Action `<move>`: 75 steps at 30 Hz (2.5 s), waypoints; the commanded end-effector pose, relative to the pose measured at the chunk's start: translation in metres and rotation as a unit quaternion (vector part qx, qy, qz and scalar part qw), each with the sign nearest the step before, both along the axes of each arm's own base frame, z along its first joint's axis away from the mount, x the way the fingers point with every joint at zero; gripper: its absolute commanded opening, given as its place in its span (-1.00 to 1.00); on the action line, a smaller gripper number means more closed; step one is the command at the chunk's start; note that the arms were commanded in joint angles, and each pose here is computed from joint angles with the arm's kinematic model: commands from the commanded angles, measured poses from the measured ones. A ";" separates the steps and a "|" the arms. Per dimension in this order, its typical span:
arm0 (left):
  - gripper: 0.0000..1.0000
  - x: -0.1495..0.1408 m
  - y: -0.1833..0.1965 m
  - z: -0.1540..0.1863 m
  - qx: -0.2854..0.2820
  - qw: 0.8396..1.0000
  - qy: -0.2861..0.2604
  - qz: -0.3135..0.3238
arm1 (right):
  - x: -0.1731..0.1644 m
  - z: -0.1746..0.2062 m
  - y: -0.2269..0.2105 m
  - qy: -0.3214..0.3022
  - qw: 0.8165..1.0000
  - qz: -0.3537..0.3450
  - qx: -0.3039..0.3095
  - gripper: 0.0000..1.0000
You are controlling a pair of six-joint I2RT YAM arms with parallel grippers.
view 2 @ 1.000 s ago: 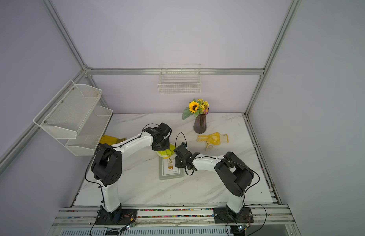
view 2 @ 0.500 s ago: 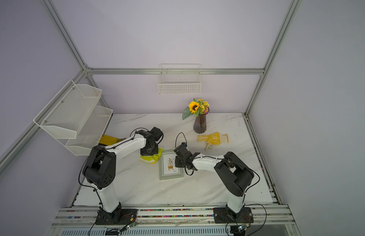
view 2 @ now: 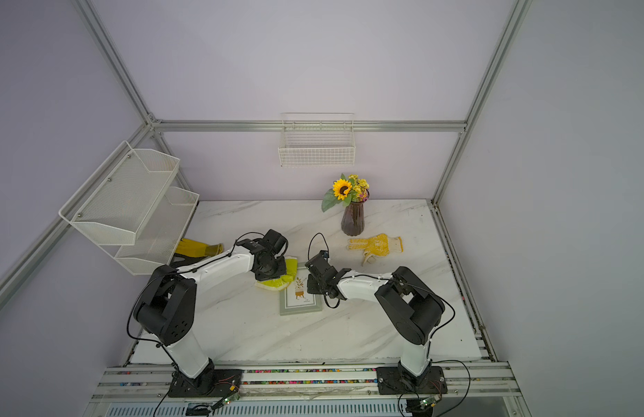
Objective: Wipe the picture frame with a cloth
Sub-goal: Wipe the dirt from the picture frame.
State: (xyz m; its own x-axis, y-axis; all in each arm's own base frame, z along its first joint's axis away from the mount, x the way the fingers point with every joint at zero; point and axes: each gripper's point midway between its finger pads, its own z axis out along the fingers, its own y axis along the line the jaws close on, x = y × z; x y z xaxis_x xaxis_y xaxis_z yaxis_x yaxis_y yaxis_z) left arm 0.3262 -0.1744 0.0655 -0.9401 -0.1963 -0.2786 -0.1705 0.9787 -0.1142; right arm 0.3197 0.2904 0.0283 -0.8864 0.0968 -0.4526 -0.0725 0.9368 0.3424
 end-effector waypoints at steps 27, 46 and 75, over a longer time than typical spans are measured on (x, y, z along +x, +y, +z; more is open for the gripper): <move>-1.00 -0.109 -0.077 0.083 -0.137 0.975 -0.030 -0.172 | -0.005 -0.031 -0.011 0.049 0.998 -0.029 -0.037 -0.37; -1.00 0.040 -0.056 0.037 0.125 0.984 -0.093 -0.085 | -0.007 -0.023 -0.011 0.045 0.998 -0.032 -0.020 -0.38; -1.00 0.019 0.001 -0.001 0.002 0.998 -0.061 -0.007 | -0.011 -0.022 -0.011 0.044 0.998 -0.034 -0.010 -0.39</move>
State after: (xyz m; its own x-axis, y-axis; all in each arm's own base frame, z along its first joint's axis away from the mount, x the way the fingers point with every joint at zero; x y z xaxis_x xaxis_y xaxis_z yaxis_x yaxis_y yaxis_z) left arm 0.3523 -0.2211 0.0651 -0.9019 -0.2160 -0.3742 -0.0838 0.9371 -0.3390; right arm 0.3276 0.2949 0.0293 -0.8781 0.1586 -0.4513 -0.0238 0.9278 0.3724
